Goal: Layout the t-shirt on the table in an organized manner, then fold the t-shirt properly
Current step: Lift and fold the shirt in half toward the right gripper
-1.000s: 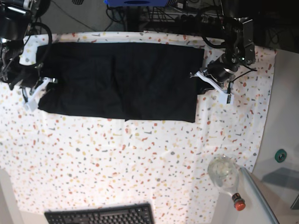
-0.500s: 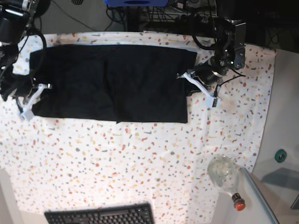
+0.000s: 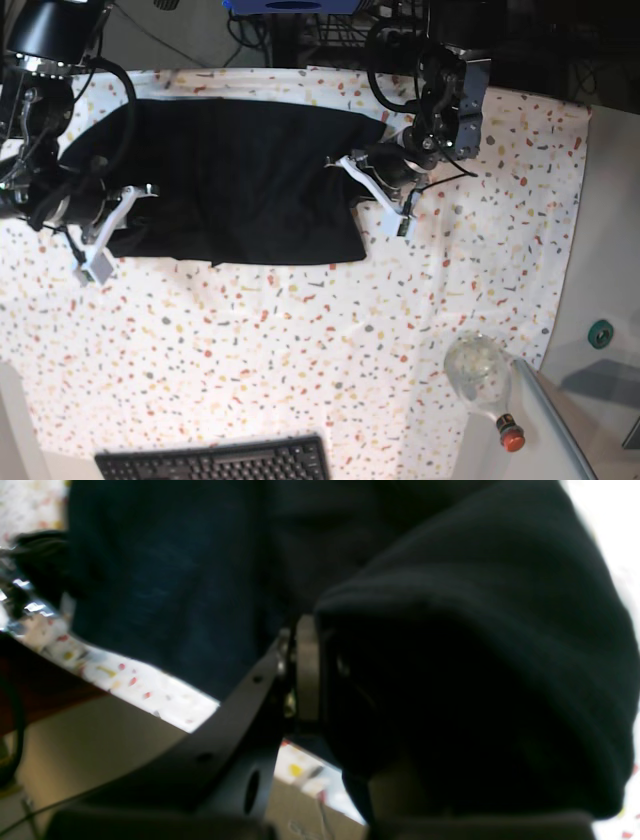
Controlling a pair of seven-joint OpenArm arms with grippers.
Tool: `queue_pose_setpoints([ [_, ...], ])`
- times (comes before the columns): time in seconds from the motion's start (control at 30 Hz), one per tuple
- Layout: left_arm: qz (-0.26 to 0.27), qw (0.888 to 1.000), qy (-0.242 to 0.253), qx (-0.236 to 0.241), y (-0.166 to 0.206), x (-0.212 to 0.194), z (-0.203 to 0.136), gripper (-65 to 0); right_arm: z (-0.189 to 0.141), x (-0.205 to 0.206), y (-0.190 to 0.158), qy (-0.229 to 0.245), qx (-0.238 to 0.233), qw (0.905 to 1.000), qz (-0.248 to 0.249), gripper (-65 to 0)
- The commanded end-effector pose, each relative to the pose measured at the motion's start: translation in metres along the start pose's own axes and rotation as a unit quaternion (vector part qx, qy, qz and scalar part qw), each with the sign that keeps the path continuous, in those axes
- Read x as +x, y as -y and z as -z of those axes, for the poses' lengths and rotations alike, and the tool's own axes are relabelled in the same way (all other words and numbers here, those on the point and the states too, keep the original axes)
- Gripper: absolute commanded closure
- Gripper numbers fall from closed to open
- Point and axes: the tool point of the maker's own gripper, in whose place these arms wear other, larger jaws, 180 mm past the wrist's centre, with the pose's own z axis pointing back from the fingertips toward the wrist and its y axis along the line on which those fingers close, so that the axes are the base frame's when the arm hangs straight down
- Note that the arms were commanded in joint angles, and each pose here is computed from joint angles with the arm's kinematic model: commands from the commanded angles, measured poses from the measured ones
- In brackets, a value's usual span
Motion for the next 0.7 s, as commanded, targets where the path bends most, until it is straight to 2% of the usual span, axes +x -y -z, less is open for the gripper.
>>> queue_pose_setpoints([
  [0.0,0.011,1.000,0.008,-0.016,0.011,0.010,0.003,0.0,-0.005,0.018,-0.010,0.028,0.007,0.9995,-0.009,0.0],
  [0.13,0.016,1.000,0.001,-0.027,0.022,0.005,0.007,0.0,0.008,0.017,-0.045,0.021,0.037,0.9990,0.010,0.0],
  [0.33,0.013,1.000,0.003,-0.022,0.018,0.005,0.005,0.0,0.024,0.015,-0.087,0.008,0.078,0.9969,-0.009,0.0],
  [0.67,0.016,1.000,0.001,-0.020,0.015,0.005,0.004,0.0,0.028,0.025,-0.109,0.015,0.100,0.9949,0.003,0.0],
])
